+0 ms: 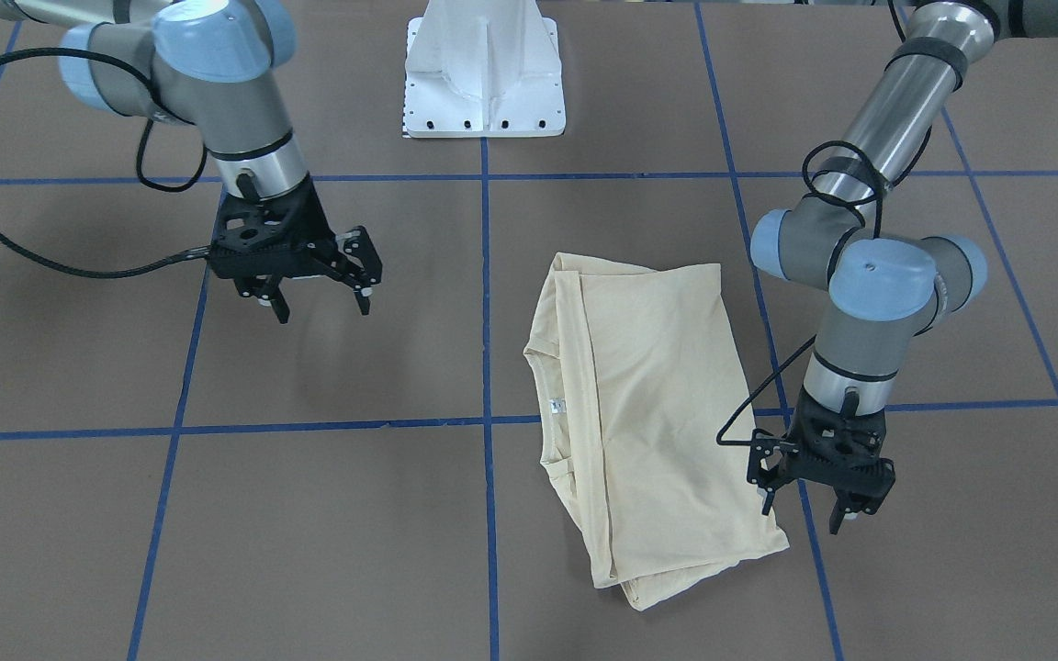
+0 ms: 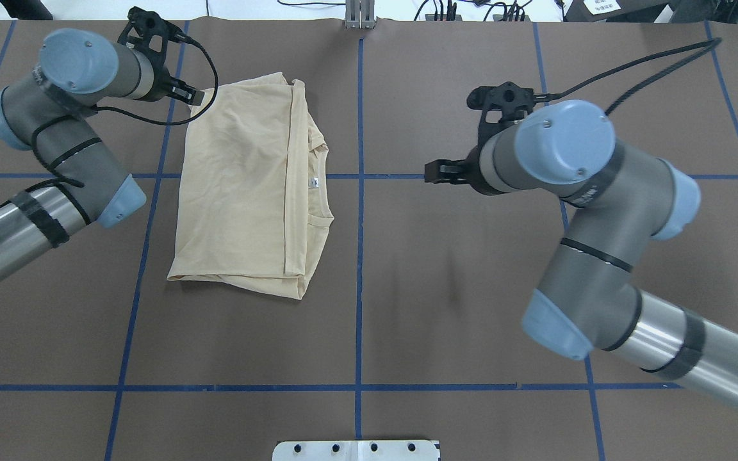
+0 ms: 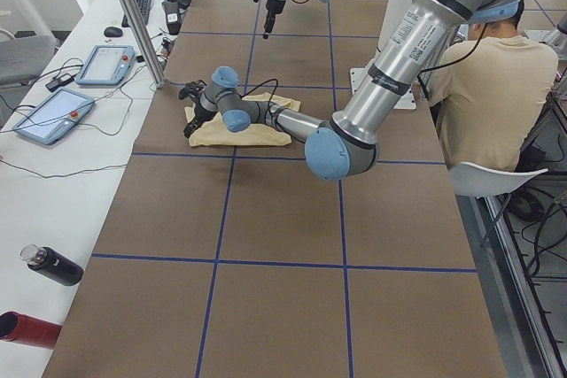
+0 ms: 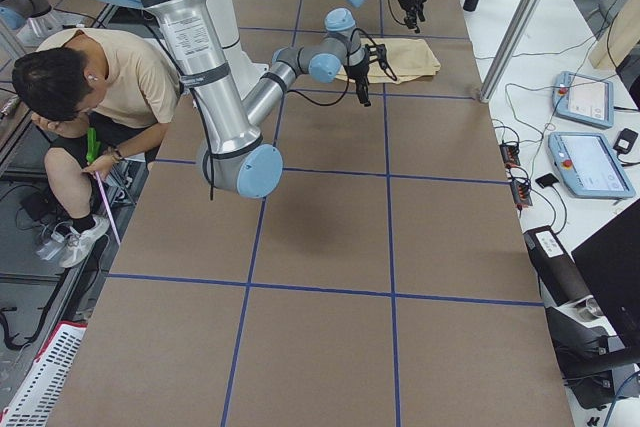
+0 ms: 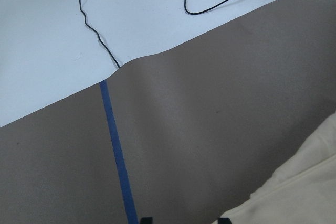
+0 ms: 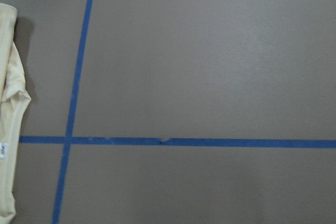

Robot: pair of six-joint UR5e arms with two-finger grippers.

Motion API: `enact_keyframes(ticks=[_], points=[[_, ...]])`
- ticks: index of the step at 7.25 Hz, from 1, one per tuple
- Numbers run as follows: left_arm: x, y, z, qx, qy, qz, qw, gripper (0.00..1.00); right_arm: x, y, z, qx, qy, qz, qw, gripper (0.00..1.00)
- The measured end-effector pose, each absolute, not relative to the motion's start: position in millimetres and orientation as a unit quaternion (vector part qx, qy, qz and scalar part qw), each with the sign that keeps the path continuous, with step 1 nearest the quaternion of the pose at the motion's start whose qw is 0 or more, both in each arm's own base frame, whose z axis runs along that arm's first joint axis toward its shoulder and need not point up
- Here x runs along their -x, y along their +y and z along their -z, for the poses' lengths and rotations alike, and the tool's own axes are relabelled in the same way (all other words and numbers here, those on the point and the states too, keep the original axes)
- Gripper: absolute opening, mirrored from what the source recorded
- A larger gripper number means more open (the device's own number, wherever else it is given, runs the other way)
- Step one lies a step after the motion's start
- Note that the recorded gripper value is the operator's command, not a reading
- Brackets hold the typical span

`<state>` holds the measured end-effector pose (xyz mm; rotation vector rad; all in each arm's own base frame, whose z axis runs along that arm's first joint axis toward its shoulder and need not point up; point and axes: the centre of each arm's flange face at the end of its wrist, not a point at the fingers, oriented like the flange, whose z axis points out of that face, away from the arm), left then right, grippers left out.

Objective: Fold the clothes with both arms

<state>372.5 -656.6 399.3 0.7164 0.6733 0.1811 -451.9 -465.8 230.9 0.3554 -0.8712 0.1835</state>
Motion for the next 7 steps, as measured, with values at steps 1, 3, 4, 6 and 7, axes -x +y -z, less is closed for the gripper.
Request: enact_keyframes(ticks=[1,3,4,6,7], points=[[-360,-640,-400,-0.346,0.333,-0.091,0.872,1.00,496,-469,-204,-0.167,-0.423,-0.124,0.882,0.93],[-351,-629,-401,-0.349,0.339,-0.090,0.869,1.00,589,-469,-166,-0.161,-0.409,-0.182,0.879,0.63],[-350,-628,-401,-0.349,0.340,-0.088,0.869,1.00,628,-465,-156,-0.162,-0.397,-0.200,0.881,0.48],[-349,-628,-401,-0.348,0.341,-0.086,0.869,1.00,672,-453,-153,-0.170,-0.377,-0.207,0.886,0.44],[-349,-628,-401,-0.348,0.341,-0.086,0.869,1.00,681,-448,-154,-0.172,-0.374,-0.205,0.888,0.44]])
